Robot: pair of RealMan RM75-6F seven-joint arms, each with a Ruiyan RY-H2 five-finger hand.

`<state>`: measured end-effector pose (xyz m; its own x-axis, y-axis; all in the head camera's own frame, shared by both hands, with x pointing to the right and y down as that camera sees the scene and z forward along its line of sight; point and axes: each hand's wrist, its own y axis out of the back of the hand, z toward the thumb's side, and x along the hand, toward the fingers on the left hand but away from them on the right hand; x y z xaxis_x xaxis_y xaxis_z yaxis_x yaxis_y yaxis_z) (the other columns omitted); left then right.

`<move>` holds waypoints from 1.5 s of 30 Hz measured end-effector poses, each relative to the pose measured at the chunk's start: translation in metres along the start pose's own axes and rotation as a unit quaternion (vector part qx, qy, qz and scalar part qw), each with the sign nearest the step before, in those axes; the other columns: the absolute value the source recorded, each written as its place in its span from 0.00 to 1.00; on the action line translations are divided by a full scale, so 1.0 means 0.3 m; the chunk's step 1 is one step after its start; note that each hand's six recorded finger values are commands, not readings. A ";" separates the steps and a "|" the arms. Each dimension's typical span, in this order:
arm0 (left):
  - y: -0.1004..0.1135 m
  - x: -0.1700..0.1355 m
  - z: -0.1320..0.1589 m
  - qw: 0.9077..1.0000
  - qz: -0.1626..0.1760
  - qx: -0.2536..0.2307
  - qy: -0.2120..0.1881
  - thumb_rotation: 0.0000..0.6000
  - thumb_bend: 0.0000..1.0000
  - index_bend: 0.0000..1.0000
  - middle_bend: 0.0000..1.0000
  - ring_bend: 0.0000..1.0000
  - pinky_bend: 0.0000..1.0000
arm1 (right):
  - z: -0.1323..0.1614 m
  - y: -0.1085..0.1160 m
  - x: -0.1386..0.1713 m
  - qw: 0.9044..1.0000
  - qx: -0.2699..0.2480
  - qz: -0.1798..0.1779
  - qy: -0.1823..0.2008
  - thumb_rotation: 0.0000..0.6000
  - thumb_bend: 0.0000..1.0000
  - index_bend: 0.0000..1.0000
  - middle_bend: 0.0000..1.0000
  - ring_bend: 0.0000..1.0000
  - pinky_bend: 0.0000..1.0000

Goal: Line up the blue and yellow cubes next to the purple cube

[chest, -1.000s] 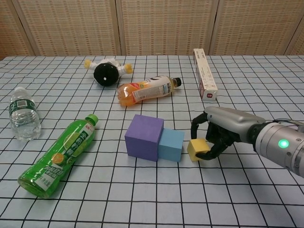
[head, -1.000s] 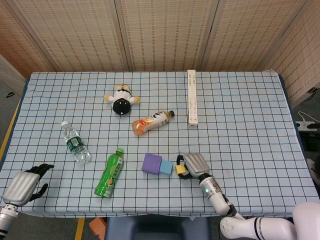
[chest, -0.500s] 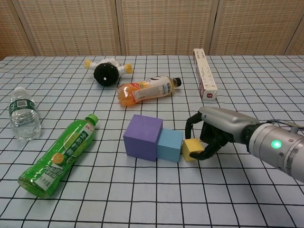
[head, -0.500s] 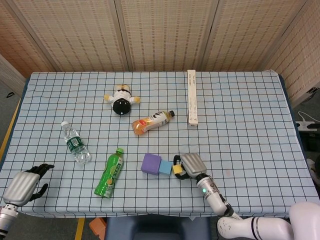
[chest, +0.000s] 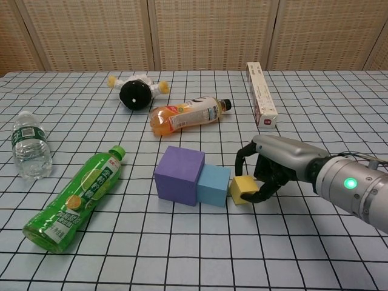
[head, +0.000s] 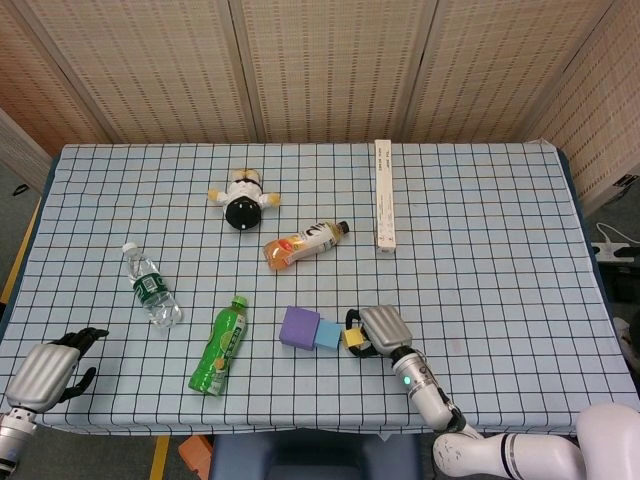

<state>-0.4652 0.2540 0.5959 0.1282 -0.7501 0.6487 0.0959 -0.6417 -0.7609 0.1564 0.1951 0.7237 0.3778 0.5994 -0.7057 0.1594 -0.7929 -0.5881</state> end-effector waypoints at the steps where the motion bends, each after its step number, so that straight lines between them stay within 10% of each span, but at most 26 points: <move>1: 0.000 0.000 0.001 1.000 0.000 0.000 0.000 1.00 0.44 0.23 0.23 0.31 0.53 | -0.001 -0.002 0.000 1.000 0.001 0.001 0.000 1.00 0.26 0.49 0.98 0.90 1.00; 12: 0.002 0.000 0.001 1.000 0.001 0.000 -0.001 1.00 0.44 0.23 0.23 0.31 0.53 | -0.013 0.017 0.021 1.000 0.007 0.007 0.012 1.00 0.10 0.26 0.98 0.90 1.00; 22: -0.001 0.000 0.002 1.000 0.000 0.000 -0.001 1.00 0.44 0.23 0.23 0.31 0.53 | -0.026 0.101 0.083 1.000 0.010 -0.005 0.021 1.00 0.08 0.29 0.98 0.90 1.00; 37: -0.003 0.001 0.000 1.000 -0.002 -0.001 0.002 1.00 0.45 0.23 0.23 0.31 0.53 | -0.094 0.095 0.101 0.998 0.029 0.028 -0.038 1.00 0.62 0.43 0.99 0.90 1.00; 45: -0.002 0.000 0.002 1.000 -0.002 0.000 0.000 1.00 0.45 0.23 0.23 0.31 0.53 | -0.089 0.067 0.099 0.997 0.022 0.063 -0.040 1.00 0.68 0.44 0.99 0.91 1.00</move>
<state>-0.4647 0.2545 0.5962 0.1272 -0.7479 0.6515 0.0955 -0.6445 -0.7586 0.1951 0.1940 0.7014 0.3184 0.5043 -0.8027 0.0752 -0.8575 -0.5090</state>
